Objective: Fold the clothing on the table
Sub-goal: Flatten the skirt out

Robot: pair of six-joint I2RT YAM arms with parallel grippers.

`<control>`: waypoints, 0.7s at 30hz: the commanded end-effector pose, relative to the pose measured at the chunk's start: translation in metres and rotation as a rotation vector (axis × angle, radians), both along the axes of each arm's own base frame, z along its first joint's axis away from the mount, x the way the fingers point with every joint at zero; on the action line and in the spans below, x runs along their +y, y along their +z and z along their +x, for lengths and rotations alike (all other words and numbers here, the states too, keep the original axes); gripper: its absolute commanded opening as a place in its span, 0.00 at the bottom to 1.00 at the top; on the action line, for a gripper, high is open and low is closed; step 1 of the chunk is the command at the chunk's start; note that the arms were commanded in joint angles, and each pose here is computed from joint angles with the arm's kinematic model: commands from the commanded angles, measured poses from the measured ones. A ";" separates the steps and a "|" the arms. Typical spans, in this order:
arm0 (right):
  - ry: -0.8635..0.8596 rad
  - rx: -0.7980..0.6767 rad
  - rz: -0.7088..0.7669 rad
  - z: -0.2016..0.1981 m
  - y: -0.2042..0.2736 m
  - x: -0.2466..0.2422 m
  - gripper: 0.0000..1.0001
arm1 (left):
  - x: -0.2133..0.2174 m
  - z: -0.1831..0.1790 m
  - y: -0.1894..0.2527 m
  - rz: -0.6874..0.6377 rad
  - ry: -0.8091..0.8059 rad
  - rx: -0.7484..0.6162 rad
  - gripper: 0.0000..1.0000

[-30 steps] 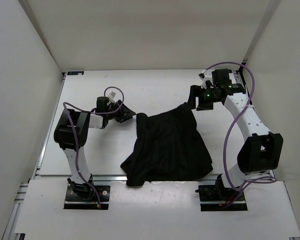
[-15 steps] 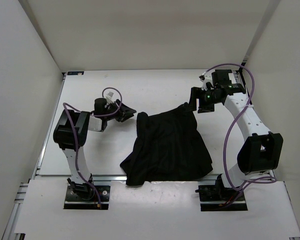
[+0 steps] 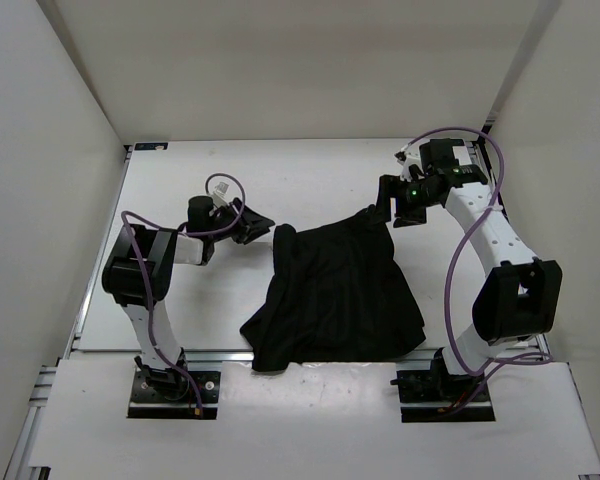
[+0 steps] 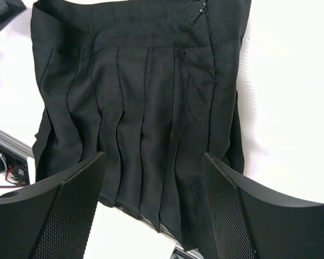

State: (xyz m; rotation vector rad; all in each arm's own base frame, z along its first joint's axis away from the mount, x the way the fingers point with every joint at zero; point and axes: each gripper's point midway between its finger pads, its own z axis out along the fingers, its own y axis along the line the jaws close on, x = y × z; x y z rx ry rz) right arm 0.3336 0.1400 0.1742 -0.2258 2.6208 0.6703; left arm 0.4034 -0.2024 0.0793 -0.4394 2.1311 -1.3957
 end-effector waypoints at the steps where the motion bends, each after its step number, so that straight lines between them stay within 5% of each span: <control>1: 0.003 -0.038 0.001 0.003 0.014 -0.001 0.76 | -0.011 -0.006 0.005 0.005 -0.052 -0.032 0.51; 8: -0.027 -0.048 0.022 -0.002 0.019 -0.012 0.77 | -0.013 -0.004 -0.009 0.134 -0.061 -0.029 0.50; 21: -0.015 -0.061 0.031 -0.001 0.022 -0.009 0.77 | -0.031 -0.010 -0.031 0.070 -0.076 0.018 0.50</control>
